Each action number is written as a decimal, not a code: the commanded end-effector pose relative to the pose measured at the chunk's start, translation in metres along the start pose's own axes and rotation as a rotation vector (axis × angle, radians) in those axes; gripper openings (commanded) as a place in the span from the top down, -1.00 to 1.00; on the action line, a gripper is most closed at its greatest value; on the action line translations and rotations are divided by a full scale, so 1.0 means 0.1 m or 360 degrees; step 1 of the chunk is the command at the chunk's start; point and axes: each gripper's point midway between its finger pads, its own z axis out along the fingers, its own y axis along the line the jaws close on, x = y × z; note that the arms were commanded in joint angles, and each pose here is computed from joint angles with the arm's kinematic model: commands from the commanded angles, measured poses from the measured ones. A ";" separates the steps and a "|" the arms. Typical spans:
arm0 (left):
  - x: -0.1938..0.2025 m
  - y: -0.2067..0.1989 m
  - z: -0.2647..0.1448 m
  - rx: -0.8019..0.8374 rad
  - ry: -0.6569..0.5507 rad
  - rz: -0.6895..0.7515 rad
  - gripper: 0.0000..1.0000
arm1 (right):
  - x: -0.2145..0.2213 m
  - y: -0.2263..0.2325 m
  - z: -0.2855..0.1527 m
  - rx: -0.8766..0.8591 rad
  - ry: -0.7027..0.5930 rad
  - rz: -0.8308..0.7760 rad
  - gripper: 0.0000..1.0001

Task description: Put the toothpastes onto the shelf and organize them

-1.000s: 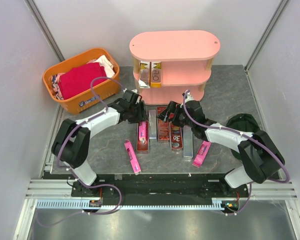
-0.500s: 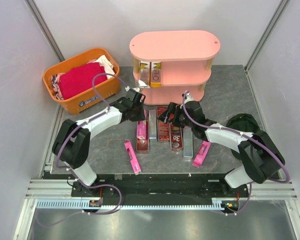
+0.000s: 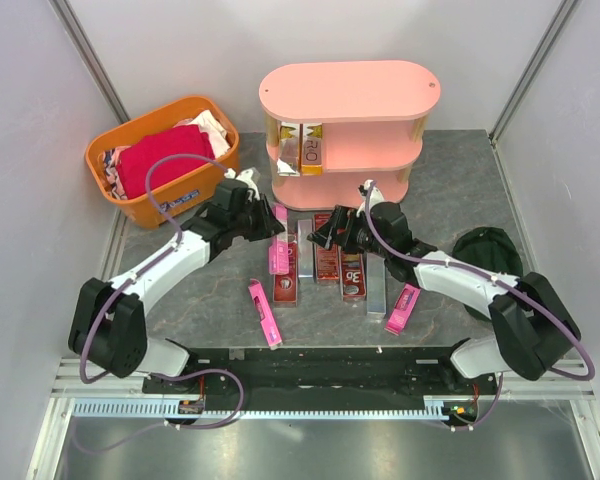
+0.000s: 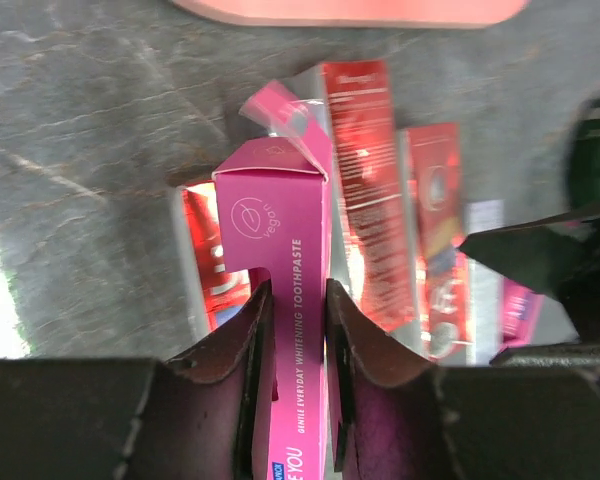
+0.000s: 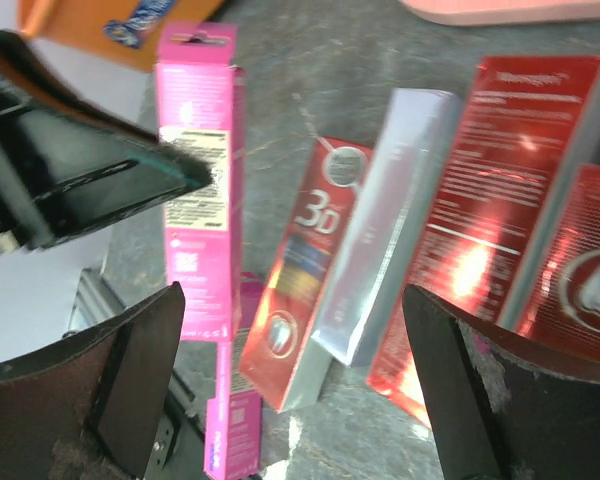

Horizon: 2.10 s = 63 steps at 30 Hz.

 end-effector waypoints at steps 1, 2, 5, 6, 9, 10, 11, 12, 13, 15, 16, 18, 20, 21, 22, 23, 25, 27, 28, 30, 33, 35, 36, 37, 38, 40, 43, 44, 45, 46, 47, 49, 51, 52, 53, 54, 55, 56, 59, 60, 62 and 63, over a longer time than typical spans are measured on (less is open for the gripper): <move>-0.27 -0.44 -0.28 0.0560 -0.0145 -0.0075 0.49 | -0.11 0.38 -0.14 -0.0264 -0.0065 -0.0117 -0.96; -0.30 -0.47 -0.33 0.0623 -0.0162 -0.0117 0.50 | -0.10 0.43 -0.16 -0.0301 -0.0063 -0.0127 -0.96; -0.41 -0.55 -0.54 0.0831 -0.0235 -0.0161 0.55 | -0.07 0.59 -0.24 -0.0445 -0.0051 -0.0172 -0.96; -0.47 -0.55 -0.60 0.0877 -0.0270 -0.0171 0.56 | -0.06 0.64 -0.25 -0.0478 -0.0047 -0.0194 -0.96; -0.56 -0.68 -0.81 0.1094 -0.0324 -0.0204 0.57 | 0.00 0.79 -0.29 -0.0566 -0.0016 -0.0275 -0.96; -0.51 -0.70 -0.84 0.1152 -0.0297 -0.0214 0.57 | 0.05 0.86 -0.30 -0.0596 -0.0001 -0.0293 -0.96; -0.59 -0.78 -0.94 0.1238 -0.0347 -0.0223 0.57 | 0.07 0.92 -0.32 -0.0631 0.0012 -0.0308 -0.96; -0.60 -0.81 -0.98 0.1276 -0.0352 -0.0230 0.59 | 0.08 0.97 -0.33 -0.0662 0.0009 -0.0318 -0.96; -0.60 -0.84 -1.01 0.1307 -0.0354 -0.0230 0.59 | 0.15 1.05 -0.35 -0.0698 0.0030 -0.0324 -0.96; -0.64 -0.87 -1.05 0.1350 -0.0370 -0.0253 0.60 | 0.18 1.15 -0.35 -0.0743 0.0026 -0.0305 -0.96; -0.64 -0.88 -1.06 0.1364 -0.0373 -0.0252 0.60 | 0.22 1.19 -0.36 -0.0762 0.0035 -0.0286 -0.96; -0.65 -0.91 -1.08 0.1385 -0.0373 -0.0264 0.60 | 0.21 1.25 -0.38 -0.0816 0.0000 -0.0197 -0.91; -0.65 -0.92 -1.09 0.1409 -0.0355 -0.0275 0.61 | 0.21 1.22 -0.37 -0.0815 -0.0015 -0.0139 -0.85; -0.66 -0.94 -1.11 0.1425 -0.0361 -0.0269 0.62 | 0.17 1.26 -0.38 -0.0841 -0.0046 -0.0106 -0.83; -0.65 -0.94 -1.12 0.1436 -0.0347 -0.0282 0.61 | 0.16 1.26 -0.38 -0.0843 -0.0055 -0.0083 -0.76; -0.64 -0.94 -1.12 0.1440 -0.0346 -0.0288 0.62 | 0.16 1.25 -0.36 -0.0846 -0.0059 -0.0068 -0.69; -0.64 -0.95 -1.12 0.1454 -0.0340 -0.0297 0.62 | 0.12 1.32 -0.37 -0.0888 -0.0089 -0.0038 -0.51; -0.63 -0.95 -1.12 0.1460 -0.0331 -0.0301 0.63 | 0.08 1.36 -0.38 -0.0917 -0.0111 -0.0021 -0.46; -0.62 -0.95 -1.13 0.1470 -0.0330 -0.0306 0.63 | 0.08 1.37 -0.37 -0.0924 -0.0106 -0.0007 -0.43; -0.62 -0.95 -1.13 0.1475 -0.0331 -0.0314 0.63 | 0.05 1.43 -0.39 -0.0973 -0.0111 0.0005 -0.32; -0.61 -0.95 -1.13 0.1476 -0.0330 -0.0317 0.63 | 0.03 1.49 -0.40 -0.1021 -0.0113 0.0013 -0.07; -0.61 -0.95 -1.13 0.1475 -0.0329 -0.0318 0.63 | 0.05 1.50 -0.40 -0.1034 -0.0093 0.0017 0.08; -0.62 -0.94 -1.12 0.1474 -0.0332 -0.0317 0.63 | 0.05 1.51 -0.41 -0.1039 -0.0090 0.0015 0.26; -0.62 -0.94 -1.12 0.1473 -0.0334 -0.0318 0.63 | 0.06 1.51 -0.41 -0.1042 -0.0082 0.0018 0.35; -0.62 -0.94 -1.12 0.1471 -0.0338 -0.0321 0.63 | 0.07 1.51 -0.42 -0.1043 -0.0077 0.0015 0.41; -0.62 -0.93 -1.11 0.1465 -0.0342 -0.0324 0.60 | 0.05 1.53 -0.44 -0.1046 -0.0079 0.0007 0.58; -0.63 -0.91 -1.09 0.1449 -0.0352 -0.0321 0.35 | 0.03 1.49 -0.43 -0.0980 -0.0084 -0.0003 0.66; -0.61 -0.89 -1.05 0.1424 -0.0330 -0.0343 0.04 | 0.04 1.45 -0.40 -0.0934 -0.0076 0.0007 0.67; -0.62 -0.88 -1.03 0.1406 -0.0325 -0.0333 -0.12 | 0.03 1.45 -0.41 -0.0925 -0.0081 0.0011 0.70; -0.62 -0.86 -1.00 0.1384 -0.0320 -0.0337 -0.34 | 0.00 1.47 -0.42 -0.0930 -0.0090 0.0005 0.70; -0.60 -0.82 -0.95 0.1332 -0.0281 -0.0375 -0.41 | 0.01 1.43 -0.39 -0.0885 -0.0078 0.0012 0.72; -0.60 -0.77 -0.89 0.1263 -0.0290 -0.0351 -0.72 | -0.02 1.43 -0.39 -0.0862 -0.0089 0.0001 0.75; -0.60 -0.62 -0.79 0.1068 -0.0299 -0.0376 -0.79 | -0.06 1.38 -0.36 -0.0796 -0.0101 -0.0005 0.77; -0.60 -0.55 -0.76 0.0987 -0.0310 -0.0380 -0.81 | -0.06 1.36 -0.36 -0.0779 -0.0101 -0.0006 0.77; -0.69 -0.51 -0.80 0.0910 -0.0402 -0.0362 -0.81 | -0.08 1.32 -0.35 -0.0751 -0.0102 -0.0002 0.78; -0.63 -0.40 -0.76 0.0804 -0.0384 -0.0347 -0.82 | -0.11 1.30 -0.34 -0.0729 -0.0113 0.0010 0.78; -0.64 -0.35 -0.76 0.0743 -0.0406 -0.0335 -0.83 | -0.13 1.29 -0.35 -0.0724 -0.0119 0.0011 0.78; -0.71 -0.28 -0.78 0.0659 -0.0473 -0.0295 -0.84 | -0.18 1.26 -0.35 -0.0717 -0.0131 0.0016 0.79; -0.71 -0.14 -0.83 0.0498 -0.0505 -0.0265 -0.85 | -0.30 1.22 -0.39 -0.0712 -0.0151 0.0014 0.79; -0.69 -0.13 -0.85 0.0475 -0.0500 -0.0258 -0.85 | -0.35 1.22 -0.39 -0.0709 -0.0162 0.0012 0.79; -0.69 -0.11 -0.85 0.0454 -0.0505 -0.0249 -0.86 | -0.46 1.17 -0.42 -0.0718 -0.0179 0.0036 0.80; -0.68 -0.10 -0.84 0.0450 -0.0499 -0.0249 -0.86 | -0.51 1.16 -0.43 -0.0720 -0.0189 0.0041 0.80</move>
